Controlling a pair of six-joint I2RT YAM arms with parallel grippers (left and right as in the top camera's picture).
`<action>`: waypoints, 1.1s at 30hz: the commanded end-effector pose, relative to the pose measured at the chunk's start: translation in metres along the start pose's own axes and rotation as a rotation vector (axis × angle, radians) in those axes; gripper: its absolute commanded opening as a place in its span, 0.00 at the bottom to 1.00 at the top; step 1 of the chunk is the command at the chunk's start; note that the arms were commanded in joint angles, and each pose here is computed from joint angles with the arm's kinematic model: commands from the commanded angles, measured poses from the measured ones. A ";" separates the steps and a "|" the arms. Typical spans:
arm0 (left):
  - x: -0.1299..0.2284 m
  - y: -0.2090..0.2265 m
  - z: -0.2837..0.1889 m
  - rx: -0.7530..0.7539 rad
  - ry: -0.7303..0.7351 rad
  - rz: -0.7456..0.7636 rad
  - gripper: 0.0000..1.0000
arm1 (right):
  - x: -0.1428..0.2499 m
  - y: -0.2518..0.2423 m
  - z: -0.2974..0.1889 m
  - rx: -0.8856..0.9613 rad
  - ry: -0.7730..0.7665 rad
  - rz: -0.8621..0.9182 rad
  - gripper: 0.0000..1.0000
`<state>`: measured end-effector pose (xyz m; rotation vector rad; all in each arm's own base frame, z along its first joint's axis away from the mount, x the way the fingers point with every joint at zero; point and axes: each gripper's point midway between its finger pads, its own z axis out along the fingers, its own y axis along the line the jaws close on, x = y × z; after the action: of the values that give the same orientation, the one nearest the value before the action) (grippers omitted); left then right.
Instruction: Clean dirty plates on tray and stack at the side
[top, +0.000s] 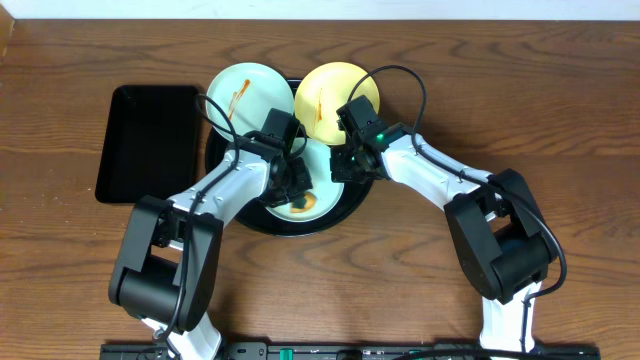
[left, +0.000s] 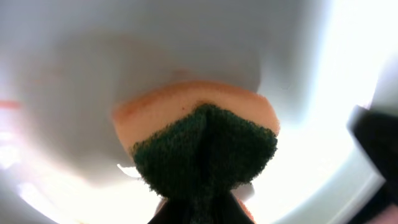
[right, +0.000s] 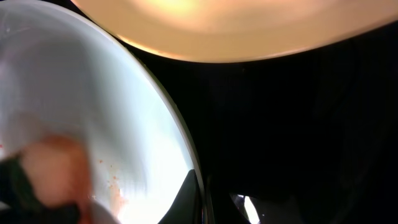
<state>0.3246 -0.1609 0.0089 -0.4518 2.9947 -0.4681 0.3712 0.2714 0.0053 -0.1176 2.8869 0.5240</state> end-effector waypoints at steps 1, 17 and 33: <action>0.011 -0.014 0.008 0.081 0.063 0.000 0.07 | 0.006 -0.002 -0.001 0.020 0.003 -0.018 0.01; -0.038 0.072 -0.002 -0.406 -0.246 -0.028 0.07 | 0.008 -0.002 -0.001 0.021 0.010 -0.017 0.01; 0.016 -0.039 0.011 0.219 0.128 -0.012 0.07 | 0.010 0.001 -0.001 0.019 0.013 -0.031 0.00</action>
<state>0.3328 -0.1816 0.0097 -0.4542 2.9764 -0.6375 0.3695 0.2722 0.0054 -0.1229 2.8915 0.5281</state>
